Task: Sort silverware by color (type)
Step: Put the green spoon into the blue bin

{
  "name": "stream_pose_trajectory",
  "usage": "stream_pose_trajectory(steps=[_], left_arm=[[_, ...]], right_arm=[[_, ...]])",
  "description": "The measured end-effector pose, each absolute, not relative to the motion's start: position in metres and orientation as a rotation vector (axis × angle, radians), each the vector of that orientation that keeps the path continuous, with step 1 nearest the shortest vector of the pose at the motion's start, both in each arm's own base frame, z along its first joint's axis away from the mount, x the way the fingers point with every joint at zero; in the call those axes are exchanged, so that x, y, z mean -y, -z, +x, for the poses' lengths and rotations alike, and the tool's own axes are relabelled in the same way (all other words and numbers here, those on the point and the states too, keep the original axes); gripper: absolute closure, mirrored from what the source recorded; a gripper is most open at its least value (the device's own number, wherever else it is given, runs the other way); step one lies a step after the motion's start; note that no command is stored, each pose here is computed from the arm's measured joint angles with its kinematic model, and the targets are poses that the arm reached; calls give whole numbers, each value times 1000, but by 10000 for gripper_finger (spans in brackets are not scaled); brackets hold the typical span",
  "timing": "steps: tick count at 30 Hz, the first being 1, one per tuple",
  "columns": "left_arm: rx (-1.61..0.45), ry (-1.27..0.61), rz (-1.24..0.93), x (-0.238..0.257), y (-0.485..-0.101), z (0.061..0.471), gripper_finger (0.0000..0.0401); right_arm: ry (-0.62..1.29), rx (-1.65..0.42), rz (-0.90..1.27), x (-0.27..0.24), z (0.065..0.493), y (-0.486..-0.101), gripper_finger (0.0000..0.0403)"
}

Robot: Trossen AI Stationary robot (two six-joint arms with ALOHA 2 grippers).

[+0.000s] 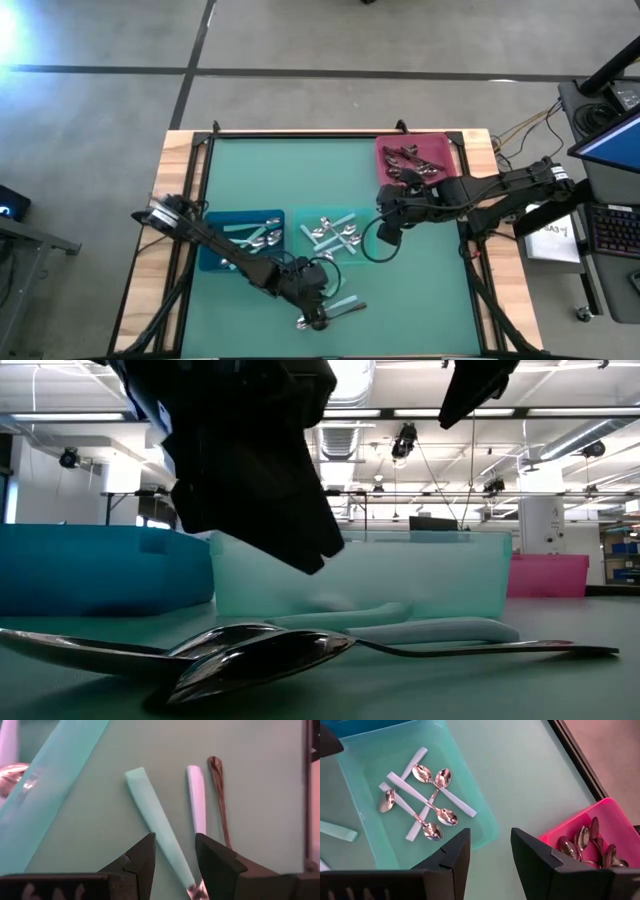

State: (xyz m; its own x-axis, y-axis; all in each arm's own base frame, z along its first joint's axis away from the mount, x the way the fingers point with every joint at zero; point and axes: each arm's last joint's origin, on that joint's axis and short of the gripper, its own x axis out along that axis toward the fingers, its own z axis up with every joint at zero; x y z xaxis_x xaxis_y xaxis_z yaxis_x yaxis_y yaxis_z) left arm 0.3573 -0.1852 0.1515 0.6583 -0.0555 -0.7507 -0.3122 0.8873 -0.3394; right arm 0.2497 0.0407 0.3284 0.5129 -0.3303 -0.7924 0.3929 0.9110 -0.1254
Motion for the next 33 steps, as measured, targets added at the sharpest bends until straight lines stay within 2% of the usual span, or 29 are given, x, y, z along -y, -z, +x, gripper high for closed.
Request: stream_pose_trajectory(steps=[13,24,33], left_arm=[[-929,-272,-423,188,-143,357,278],[-931,-212,-437,204,-157,358,275],[-1005,-171,-418,213,-166,355,247]], right_arm=[[433,-925,78,-41,251,-329,271],[431,-914,83,-41,252,-330,271],[431,-913,83,-41,252,-330,271]])
